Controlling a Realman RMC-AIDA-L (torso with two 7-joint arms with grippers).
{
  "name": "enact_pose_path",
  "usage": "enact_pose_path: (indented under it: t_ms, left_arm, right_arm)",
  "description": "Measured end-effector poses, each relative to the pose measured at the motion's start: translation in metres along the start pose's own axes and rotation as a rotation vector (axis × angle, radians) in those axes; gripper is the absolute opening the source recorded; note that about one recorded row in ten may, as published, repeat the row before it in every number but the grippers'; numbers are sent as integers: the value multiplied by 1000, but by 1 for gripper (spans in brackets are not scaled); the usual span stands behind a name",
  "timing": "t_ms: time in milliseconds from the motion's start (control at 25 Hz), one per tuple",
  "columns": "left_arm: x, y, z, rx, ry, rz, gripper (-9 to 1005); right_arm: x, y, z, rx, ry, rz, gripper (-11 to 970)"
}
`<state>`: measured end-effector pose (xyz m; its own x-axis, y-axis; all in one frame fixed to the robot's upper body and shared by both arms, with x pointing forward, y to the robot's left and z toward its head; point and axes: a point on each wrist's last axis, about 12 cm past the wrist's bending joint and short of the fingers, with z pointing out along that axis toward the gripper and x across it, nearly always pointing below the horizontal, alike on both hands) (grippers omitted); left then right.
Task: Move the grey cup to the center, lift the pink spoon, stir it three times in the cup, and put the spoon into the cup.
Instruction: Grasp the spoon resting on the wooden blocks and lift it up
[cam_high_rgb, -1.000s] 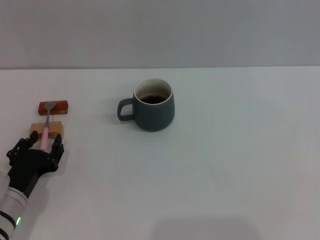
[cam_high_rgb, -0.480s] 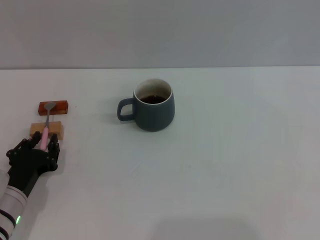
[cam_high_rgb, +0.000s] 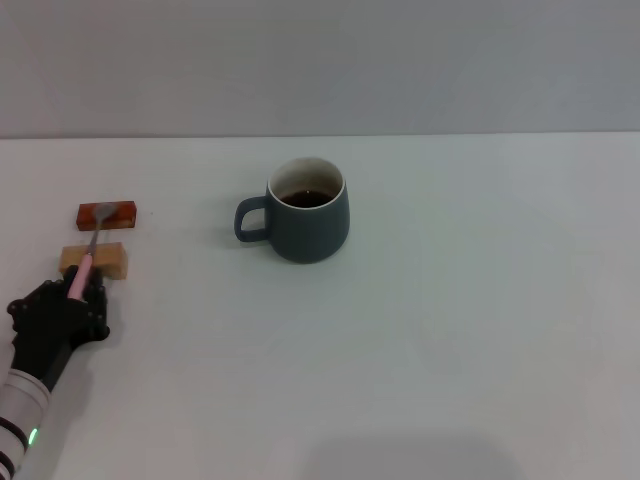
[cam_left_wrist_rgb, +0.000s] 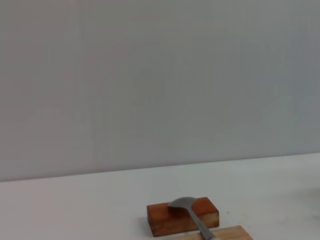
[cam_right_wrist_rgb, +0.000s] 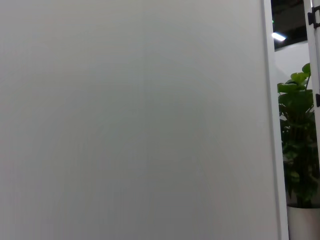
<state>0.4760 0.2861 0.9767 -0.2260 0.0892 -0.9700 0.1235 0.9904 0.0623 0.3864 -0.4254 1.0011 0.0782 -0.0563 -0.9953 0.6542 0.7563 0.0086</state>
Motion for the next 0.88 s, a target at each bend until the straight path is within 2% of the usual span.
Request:
enact_pose_path:
  t_ms: [40,200,600,880]
  left_arm:
    - [0,1,0,-4,-1,-1,349]
    - [-5,4,-1,-28,-44,-8,176]
    - [-7,1,0,-14,-56,-4,170]
    - [-21,-10,5,39,-115,-11,169]
  right_arm:
    - [0,0,0,1,1,-2,820]
    - [0,-2,-1,5,3,-5,820]
    - [1,-4,-2,10,5,-7,820]
    - [2,-4,-1,9,14,-12,819]
